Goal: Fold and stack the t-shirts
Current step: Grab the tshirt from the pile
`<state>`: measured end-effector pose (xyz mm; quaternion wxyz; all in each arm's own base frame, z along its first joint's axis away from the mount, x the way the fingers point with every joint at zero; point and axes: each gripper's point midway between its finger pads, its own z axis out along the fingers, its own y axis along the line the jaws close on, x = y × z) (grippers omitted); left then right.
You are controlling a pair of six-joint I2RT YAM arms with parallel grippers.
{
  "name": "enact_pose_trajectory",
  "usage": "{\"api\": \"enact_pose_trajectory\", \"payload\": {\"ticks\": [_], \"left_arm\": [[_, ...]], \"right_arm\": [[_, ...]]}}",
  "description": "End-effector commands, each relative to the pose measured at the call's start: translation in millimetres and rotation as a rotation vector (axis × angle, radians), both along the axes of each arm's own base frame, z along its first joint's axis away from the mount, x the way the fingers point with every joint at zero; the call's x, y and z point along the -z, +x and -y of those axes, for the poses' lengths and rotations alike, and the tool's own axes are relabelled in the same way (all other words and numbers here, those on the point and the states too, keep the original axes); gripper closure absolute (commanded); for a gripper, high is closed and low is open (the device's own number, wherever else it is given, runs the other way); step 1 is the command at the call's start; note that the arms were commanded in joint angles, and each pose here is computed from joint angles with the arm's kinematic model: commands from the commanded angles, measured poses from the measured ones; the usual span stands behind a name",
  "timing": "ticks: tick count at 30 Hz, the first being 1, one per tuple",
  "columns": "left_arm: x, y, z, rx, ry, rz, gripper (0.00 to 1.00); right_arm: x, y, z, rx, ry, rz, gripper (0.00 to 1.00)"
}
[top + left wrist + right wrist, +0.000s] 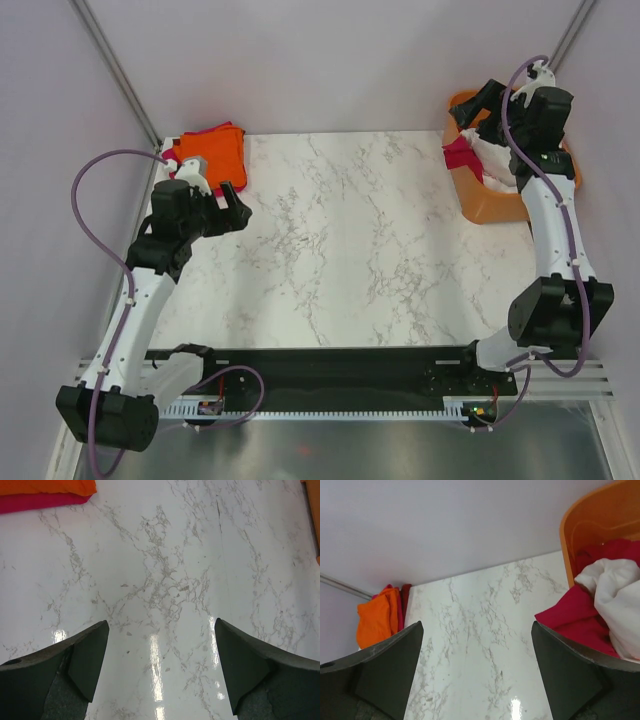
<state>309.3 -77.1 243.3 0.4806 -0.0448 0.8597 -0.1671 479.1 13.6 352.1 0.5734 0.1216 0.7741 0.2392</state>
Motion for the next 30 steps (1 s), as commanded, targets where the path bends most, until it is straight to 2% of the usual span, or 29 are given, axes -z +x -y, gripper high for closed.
{"api": "enact_pose_trajectory", "payload": {"ticks": [1,6,9,12,14,17,22,26,27,28,29,30], "left_arm": [[-8.9,1.2,-2.5,0.009,0.030,0.052,0.06],[-8.1,1.2,-1.2,0.014,0.027,0.048,0.06],[-9.5,0.1,0.4,0.023,0.024,0.053,0.06],[-9.4,-0.3,-0.9,0.016,0.027,0.053,0.06],[-10.3,-0.8,-0.5,0.017,0.027,0.056,0.06],[-11.9,-1.3,-0.3,0.019,0.026,0.062,0.06],[-13.6,-1.0,0.5,0.023,0.023,0.065,0.06],[-11.7,-1.7,1.7,0.028,0.021,0.061,0.06],[-12.3,-1.8,2.4,0.031,0.020,0.062,0.06],[-11.6,-2.1,3.1,0.034,0.023,0.061,0.06],[-12.0,-2.1,2.5,0.031,0.024,0.063,0.06],[-12.3,-2.0,1.6,0.027,0.030,0.065,0.06]], "right_arm": [[-44.5,-11.0,2.1,0.025,-0.001,0.153,0.02],[-45.7,-24.8,13.2,0.086,-0.067,0.191,0.02],[-35.7,-19.5,30.8,0.169,-0.108,0.154,0.02],[-1.8,-6.0,67.0,0.304,-0.163,-0.002,0.02],[37.0,0.9,97.6,0.370,-0.176,-0.133,0.02],[62.7,6.5,131.0,0.453,-0.206,-0.224,0.02],[98.7,22.9,137.5,0.438,-0.231,-0.311,0.03],[116.4,55.8,149.8,0.454,-0.233,-0.332,0.03],[115.2,62.1,151.6,0.457,-0.231,-0.329,0.04],[115.1,65.9,152.0,0.453,-0.229,-0.336,0.11],[112.0,76.8,152.9,0.445,-0.225,-0.324,0.21],[113.2,78.0,151.2,0.430,-0.224,-0.339,0.43]]}}
